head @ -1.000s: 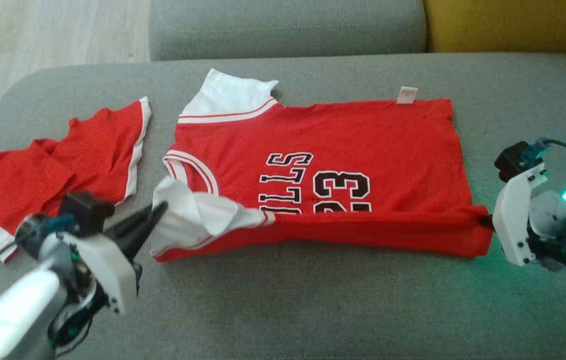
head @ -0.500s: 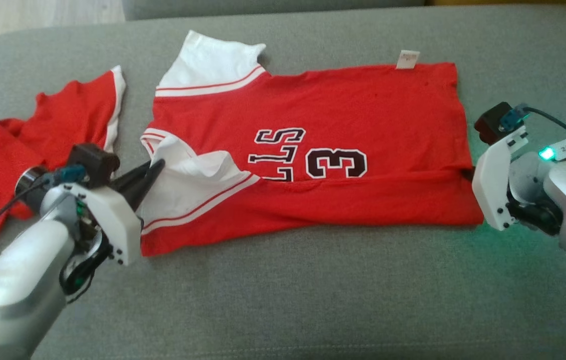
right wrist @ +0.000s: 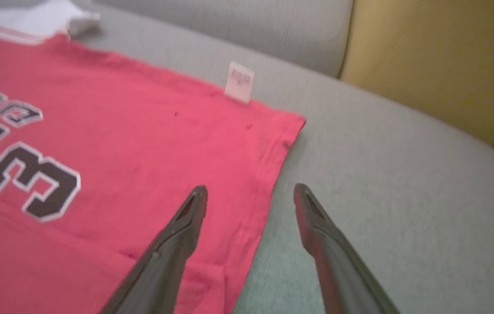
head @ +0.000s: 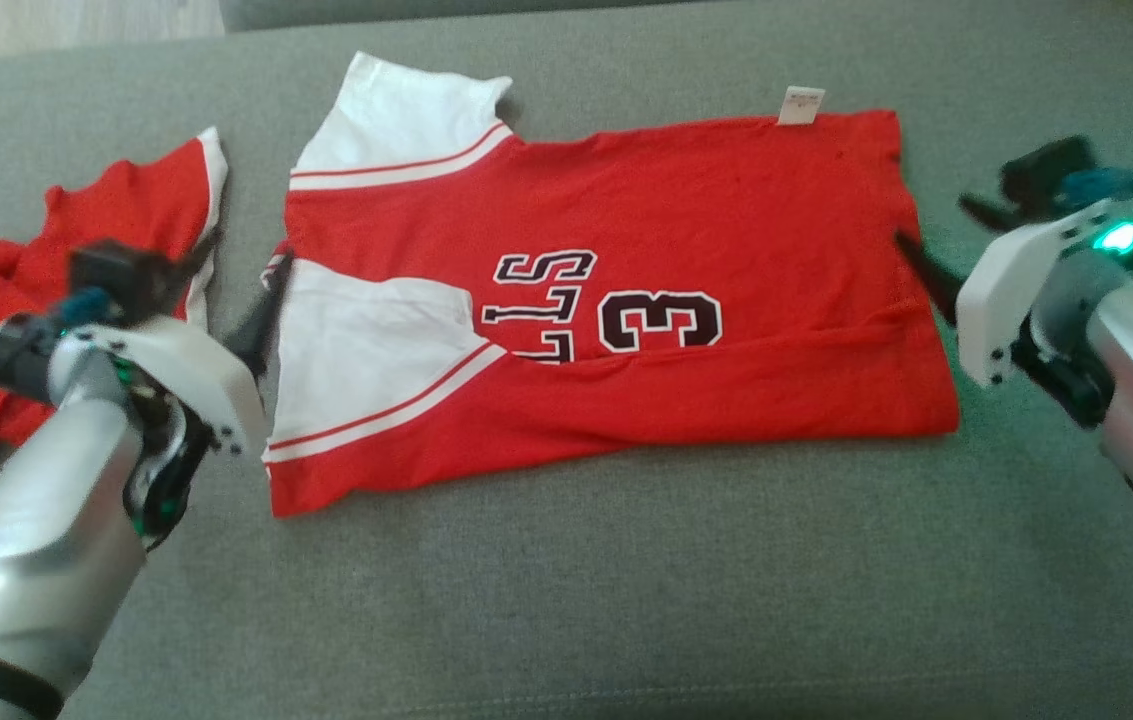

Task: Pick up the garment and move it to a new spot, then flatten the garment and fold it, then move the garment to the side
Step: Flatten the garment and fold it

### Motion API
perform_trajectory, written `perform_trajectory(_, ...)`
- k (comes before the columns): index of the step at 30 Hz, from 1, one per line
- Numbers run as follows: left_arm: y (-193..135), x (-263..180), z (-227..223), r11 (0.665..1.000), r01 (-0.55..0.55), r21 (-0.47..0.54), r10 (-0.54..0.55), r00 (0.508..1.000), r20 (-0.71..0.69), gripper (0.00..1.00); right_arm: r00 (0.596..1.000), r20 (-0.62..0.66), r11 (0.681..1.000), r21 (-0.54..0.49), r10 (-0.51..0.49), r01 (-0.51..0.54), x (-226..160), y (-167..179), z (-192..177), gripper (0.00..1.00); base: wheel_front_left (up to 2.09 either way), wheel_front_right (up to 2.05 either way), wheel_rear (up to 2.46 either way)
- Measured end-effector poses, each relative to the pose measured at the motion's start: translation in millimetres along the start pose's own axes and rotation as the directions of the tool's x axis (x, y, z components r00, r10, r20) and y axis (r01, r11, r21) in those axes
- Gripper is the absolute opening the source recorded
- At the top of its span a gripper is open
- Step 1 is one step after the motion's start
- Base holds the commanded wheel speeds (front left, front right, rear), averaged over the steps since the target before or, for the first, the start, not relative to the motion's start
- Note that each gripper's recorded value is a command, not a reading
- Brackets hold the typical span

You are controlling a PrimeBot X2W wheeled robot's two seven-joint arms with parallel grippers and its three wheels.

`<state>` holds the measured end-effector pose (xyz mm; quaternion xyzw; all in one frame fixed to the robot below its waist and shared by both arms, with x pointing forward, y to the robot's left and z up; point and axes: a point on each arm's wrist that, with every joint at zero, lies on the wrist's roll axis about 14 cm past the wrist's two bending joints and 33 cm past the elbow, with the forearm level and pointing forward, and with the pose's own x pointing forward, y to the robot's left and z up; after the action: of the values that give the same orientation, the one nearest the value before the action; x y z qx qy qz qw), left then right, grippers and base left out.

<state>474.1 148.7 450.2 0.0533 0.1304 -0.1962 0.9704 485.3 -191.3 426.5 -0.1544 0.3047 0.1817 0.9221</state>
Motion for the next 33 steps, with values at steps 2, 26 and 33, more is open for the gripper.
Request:
perform_trajectory(2,10,-1,18,0.996,-0.064,-0.059,0.068,0.995,0.071,1.0,0.992,0.119,0.999,0.03,-0.03,0.026,-4,-6,22,1.0,0.0,0.0,0.0)
perform_trajectory(26,-37,-97,-1,0.873,-0.247,-0.421,0.35,0.918,0.188,1.0,0.82,0.536,0.959,0.279,-0.2,0.051,-75,74,16,1.0,0.0,0.0,0.0)
perform_trajectory(33,-37,-91,-31,0.892,-0.28,-0.356,0.335,0.937,0.103,1.0,0.779,0.58,0.96,0.262,-0.236,0.096,-86,68,31,1.0,0.0,0.0,0.0)
